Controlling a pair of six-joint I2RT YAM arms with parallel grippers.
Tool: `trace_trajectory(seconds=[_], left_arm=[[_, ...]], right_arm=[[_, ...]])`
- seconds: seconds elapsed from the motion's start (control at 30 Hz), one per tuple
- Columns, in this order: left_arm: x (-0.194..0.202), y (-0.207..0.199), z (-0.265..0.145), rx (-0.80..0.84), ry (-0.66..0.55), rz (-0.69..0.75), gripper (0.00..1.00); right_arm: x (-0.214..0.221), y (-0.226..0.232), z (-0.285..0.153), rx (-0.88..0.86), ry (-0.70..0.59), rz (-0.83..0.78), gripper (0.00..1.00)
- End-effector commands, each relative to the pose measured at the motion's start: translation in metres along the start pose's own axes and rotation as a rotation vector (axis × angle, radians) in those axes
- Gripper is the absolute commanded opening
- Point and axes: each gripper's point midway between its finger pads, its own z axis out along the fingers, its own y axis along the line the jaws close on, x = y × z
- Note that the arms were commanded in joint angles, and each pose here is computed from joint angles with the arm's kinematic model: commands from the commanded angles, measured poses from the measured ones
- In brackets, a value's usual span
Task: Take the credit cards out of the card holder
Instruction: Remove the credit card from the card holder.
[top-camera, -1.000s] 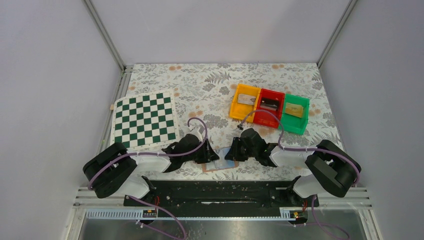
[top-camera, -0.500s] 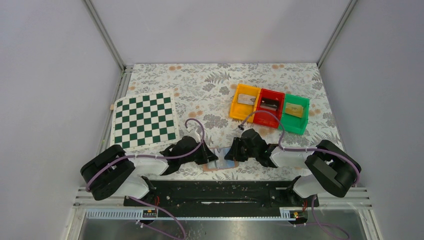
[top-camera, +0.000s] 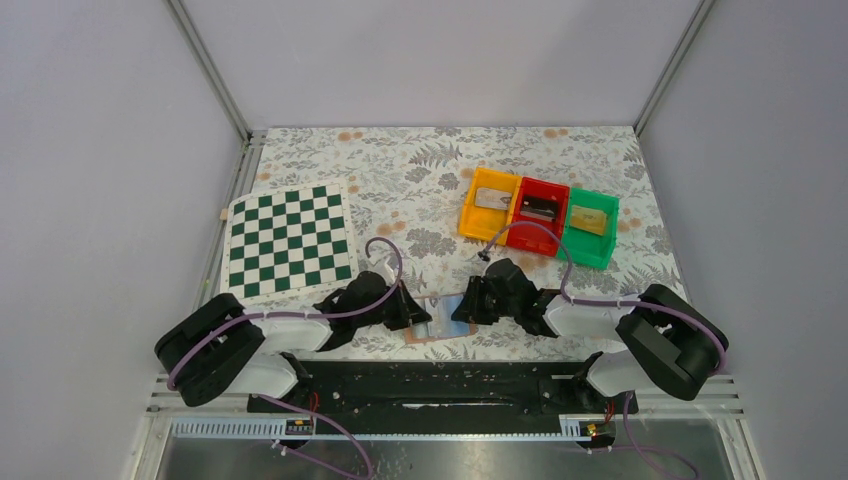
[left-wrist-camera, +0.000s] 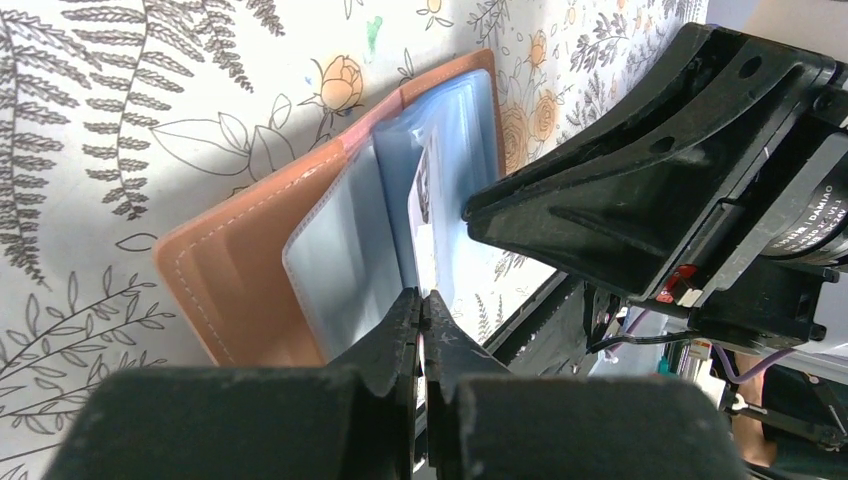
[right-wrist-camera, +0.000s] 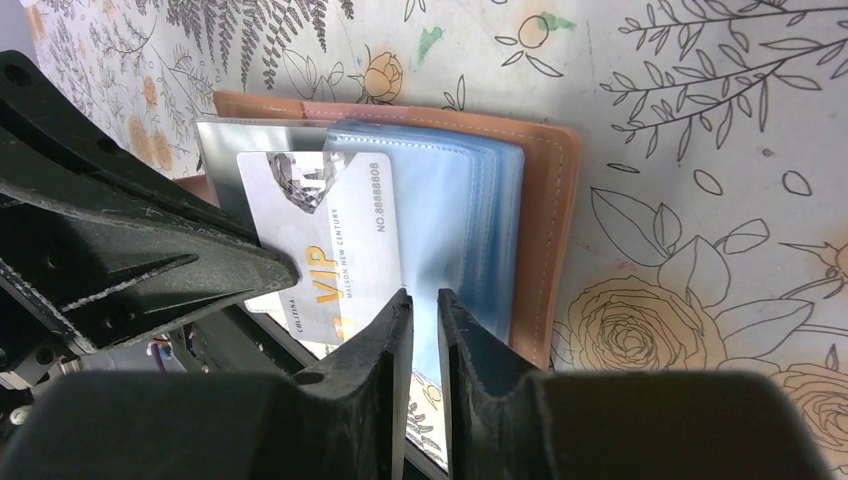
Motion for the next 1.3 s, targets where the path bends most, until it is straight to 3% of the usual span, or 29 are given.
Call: trace_trajectory(seconds=[0.0,0.47,0.67,0.83,1.03,1.27], left_arm=[[0.0,-0.007,-0.006,0.049,0.015,0.017,0.0],[-0.012,0.003,-0.04,-0.027,-0.038,0.042,0.0],[-0.005,-0.021,-0.061,0.028,0.031,0.114,0.0],[0.005,-0.054,-0.084,0.177,0.091,0.176,0.0],[0.02,-0.084,-0.105,0.332,0.175,0.209,0.0],[0.025,-0.09,-0.113,0.368,0.206,0.245,0.0]], right_arm=[[0.017,-0.031,-0.005,0.108,0.051,-0.011,0.22],[-0.003,-0.011,-0.02,0.087,0.022,-0.082,0.21],[-0.031,0.034,-0.055,-0.034,-0.034,-0.331,0.28],[-0.041,0.081,-0.086,-0.198,-0.019,-0.503,0.37],[-0.028,0.122,-0.104,-0.417,0.116,-0.616,0.54],[-0.011,0.143,-0.101,-0.58,0.317,-0.587,0.53]])
